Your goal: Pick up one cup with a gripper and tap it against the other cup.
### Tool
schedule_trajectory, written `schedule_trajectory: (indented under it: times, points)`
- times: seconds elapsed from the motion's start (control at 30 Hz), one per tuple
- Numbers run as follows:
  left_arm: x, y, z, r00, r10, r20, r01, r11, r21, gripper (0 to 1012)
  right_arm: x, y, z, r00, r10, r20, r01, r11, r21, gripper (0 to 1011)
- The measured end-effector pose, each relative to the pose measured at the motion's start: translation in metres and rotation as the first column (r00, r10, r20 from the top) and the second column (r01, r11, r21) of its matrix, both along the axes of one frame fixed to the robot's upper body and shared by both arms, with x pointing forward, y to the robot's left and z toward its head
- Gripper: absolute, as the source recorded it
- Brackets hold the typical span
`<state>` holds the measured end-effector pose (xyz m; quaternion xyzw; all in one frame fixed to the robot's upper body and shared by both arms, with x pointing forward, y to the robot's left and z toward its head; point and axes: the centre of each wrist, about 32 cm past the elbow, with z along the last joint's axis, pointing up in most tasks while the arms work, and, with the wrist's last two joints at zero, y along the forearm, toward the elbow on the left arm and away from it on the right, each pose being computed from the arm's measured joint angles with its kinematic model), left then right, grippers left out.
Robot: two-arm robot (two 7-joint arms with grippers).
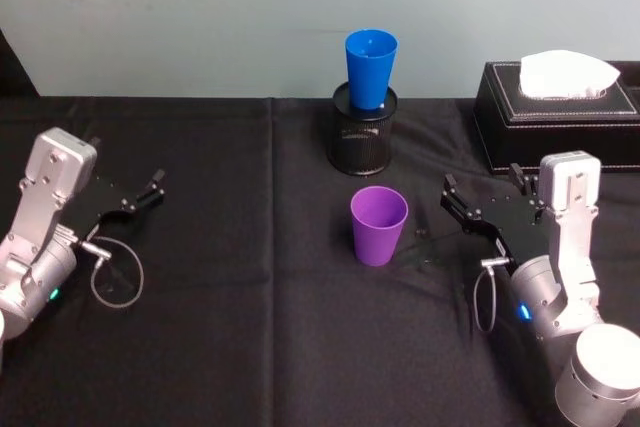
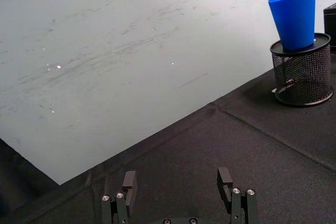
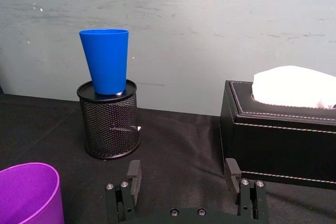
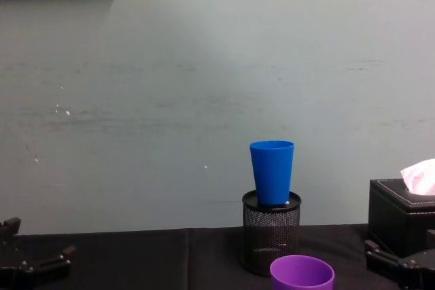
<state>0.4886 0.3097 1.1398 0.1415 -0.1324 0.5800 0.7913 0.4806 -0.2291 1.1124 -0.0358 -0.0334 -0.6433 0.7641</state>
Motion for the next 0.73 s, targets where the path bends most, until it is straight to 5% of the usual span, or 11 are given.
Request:
schedule_trajectory:
  times: [0.73]
  points:
    - [0.0000, 0.0000, 0.0000, 1.0000, 0.000, 0.000, 0.000, 1.0000, 0.000, 1005, 0.0003, 0.0012, 0.0010, 1.000, -0.008, 0.003, 0.008, 1.000, -0.010, 1003]
